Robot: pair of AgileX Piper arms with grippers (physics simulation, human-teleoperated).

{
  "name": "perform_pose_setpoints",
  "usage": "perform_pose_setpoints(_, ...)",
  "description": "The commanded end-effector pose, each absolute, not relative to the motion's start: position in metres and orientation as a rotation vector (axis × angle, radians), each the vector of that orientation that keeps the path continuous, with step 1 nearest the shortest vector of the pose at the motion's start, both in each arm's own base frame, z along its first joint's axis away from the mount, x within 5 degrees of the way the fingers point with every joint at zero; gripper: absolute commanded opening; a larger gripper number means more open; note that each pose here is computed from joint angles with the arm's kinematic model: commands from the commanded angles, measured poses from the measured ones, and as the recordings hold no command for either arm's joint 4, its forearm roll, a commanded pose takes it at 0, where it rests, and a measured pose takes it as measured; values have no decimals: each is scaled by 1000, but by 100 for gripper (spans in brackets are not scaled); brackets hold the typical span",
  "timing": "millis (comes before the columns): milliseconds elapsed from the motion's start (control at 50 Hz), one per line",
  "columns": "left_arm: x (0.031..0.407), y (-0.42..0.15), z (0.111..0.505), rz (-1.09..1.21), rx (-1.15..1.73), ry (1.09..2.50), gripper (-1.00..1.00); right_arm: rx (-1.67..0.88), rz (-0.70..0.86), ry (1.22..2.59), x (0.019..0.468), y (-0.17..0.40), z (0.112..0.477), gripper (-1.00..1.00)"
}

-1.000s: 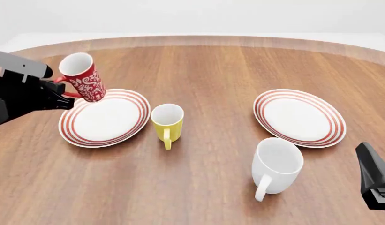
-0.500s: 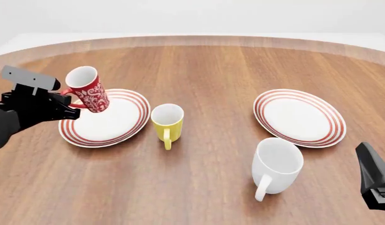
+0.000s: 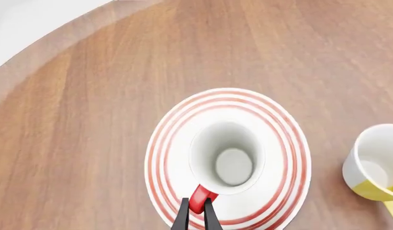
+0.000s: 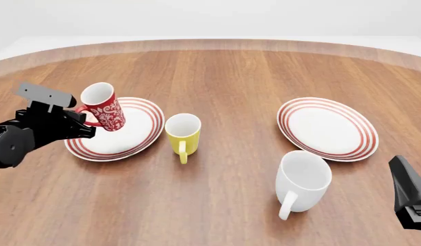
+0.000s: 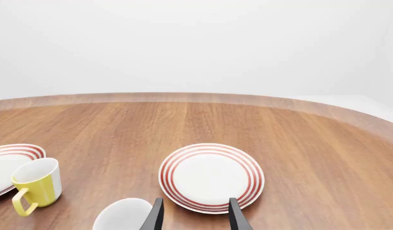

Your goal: Put the red mug on the left plate.

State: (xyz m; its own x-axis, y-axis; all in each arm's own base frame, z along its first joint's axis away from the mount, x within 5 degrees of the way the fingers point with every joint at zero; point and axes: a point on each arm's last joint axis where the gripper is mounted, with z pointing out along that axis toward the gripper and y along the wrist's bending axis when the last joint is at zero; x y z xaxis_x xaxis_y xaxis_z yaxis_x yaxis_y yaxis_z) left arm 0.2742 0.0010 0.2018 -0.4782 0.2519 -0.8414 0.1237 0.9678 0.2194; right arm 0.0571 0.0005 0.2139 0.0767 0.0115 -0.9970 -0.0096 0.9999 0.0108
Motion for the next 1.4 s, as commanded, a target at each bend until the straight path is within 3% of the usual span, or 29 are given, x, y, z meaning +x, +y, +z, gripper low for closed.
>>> perform_pose_setpoints(20,279,-2,192,147,272,2087,-100,1,16,1494,57,1,214,100)
perform_pose_setpoints(1080,295,5,156,148,251,2182,-100,1,16,1494,57,1,214,100)
perform_pose_setpoints(1100,294,6,156,153,257,2182,100,1,16,1494,57,1,214,100)
perform_pose_setpoints(1400,265,16,169,198,259,2190,100,2,17,1494,57,1,214,100)
